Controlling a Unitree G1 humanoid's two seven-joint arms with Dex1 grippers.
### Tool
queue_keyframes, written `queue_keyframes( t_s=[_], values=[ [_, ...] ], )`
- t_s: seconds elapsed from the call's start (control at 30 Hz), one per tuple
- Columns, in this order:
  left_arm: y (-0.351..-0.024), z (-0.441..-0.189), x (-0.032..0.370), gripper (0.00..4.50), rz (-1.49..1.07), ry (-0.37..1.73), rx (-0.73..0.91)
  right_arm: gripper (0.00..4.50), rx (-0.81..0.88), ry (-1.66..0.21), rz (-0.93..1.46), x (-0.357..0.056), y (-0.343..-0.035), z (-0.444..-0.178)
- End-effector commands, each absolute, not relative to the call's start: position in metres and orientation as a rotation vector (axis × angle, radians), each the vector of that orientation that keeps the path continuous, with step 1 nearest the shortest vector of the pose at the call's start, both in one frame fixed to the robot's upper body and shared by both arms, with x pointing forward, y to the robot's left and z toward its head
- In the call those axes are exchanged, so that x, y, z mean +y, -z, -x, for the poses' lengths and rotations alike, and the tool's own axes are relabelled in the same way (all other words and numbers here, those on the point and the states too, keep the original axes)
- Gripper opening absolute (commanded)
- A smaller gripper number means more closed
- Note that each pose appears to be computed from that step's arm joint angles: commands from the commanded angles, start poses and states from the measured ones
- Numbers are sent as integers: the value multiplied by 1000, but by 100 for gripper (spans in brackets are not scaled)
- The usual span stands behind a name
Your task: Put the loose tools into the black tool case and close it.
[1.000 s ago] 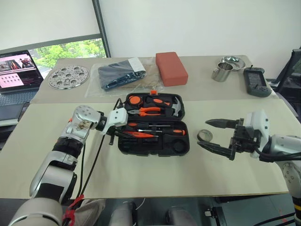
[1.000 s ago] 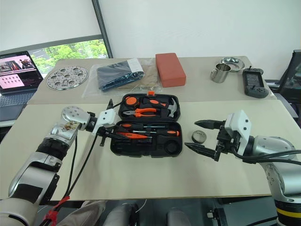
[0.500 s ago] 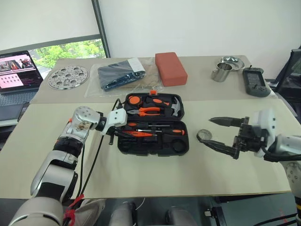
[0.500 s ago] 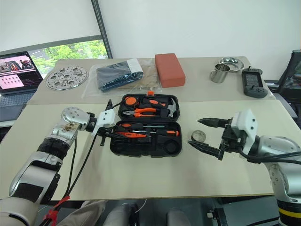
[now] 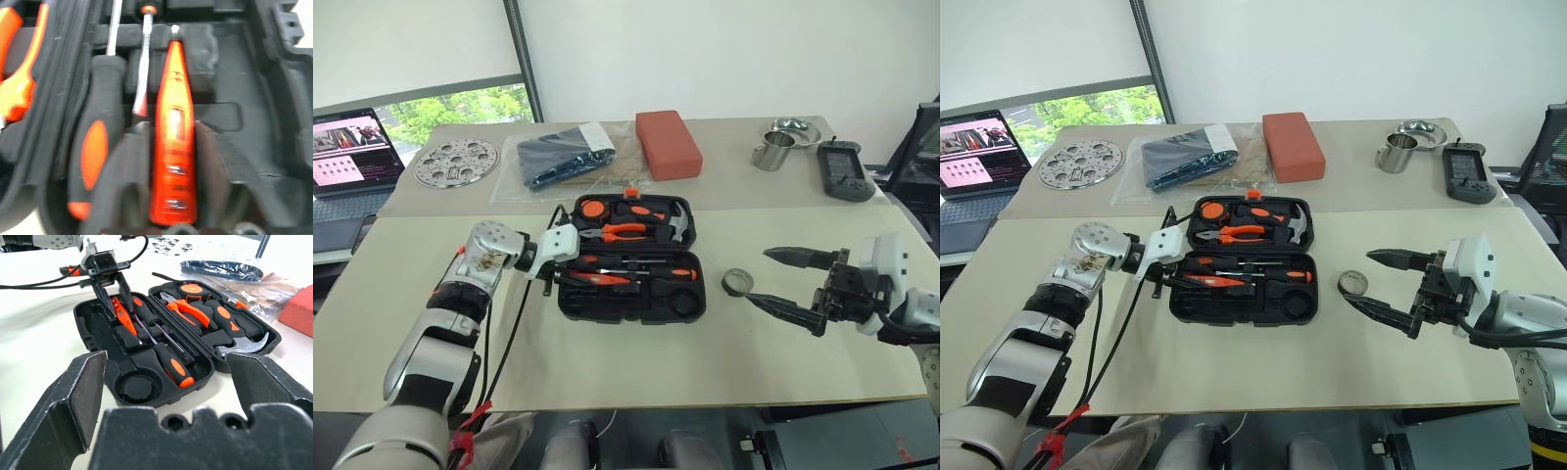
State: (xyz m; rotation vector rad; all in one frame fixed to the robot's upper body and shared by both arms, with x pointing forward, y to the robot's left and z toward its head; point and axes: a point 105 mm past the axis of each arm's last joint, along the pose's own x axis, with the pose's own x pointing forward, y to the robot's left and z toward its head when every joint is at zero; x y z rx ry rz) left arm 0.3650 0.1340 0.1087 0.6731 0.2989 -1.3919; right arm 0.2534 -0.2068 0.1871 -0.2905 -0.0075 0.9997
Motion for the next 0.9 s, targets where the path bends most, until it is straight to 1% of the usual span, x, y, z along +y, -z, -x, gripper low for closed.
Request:
queue_keyframes(
  t_s=[0.03, 0.1, 0.23, 0.37, 0.43, 0.53, 0.63, 0.73, 0.77, 0.8, 0.83, 0.9],
  values=[
    [-120, -372, 136, 357, -678, 1340, 250, 450, -81, -1016, 312, -202, -202, -251],
    [-132, -371, 136, 420, -659, 1352, 210, 450, -83, -1019, 311, -201, -202, -251],
    [-163, -369, 134, 420, -603, 1364, 126, 450, -86, -1022, 310, -199, -202, -252],
    [-182, -360, 132, 420, -559, 1412, 88, 450, -86, -1024, 310, -199, -202, -252],
    [-185, -359, 129, 420, -547, 1409, 75, 450, -88, -1024, 311, -199, -202, -253],
    [-172, -368, 120, 350, -556, 1352, 74, 450, -92, -1025, 312, -198, -202, -253],
    [-155, -365, 113, 231, -546, 1384, 106, 450, -95, -1024, 313, -197, -202, -254],
    [-145, -361, 109, 129, -540, 1412, 125, 450, -96, -1023, 314, -198, -202, -254],
    [-142, -361, 109, 84, -533, 1420, 130, 450, -96, -1022, 314, -198, -202, -253],
    [-136, -359, 108, 56, -529, 1432, 143, 450, -96, -1019, 316, -199, -202, -253],
    [-131, -360, 107, 13, -526, 1435, 154, 450, -97, -1017, 316, -199, -201, -253],
    [-125, -361, 108, 13, -534, 1433, 167, 450, -97, -1015, 318, -199, -201, -253]
  ],
)
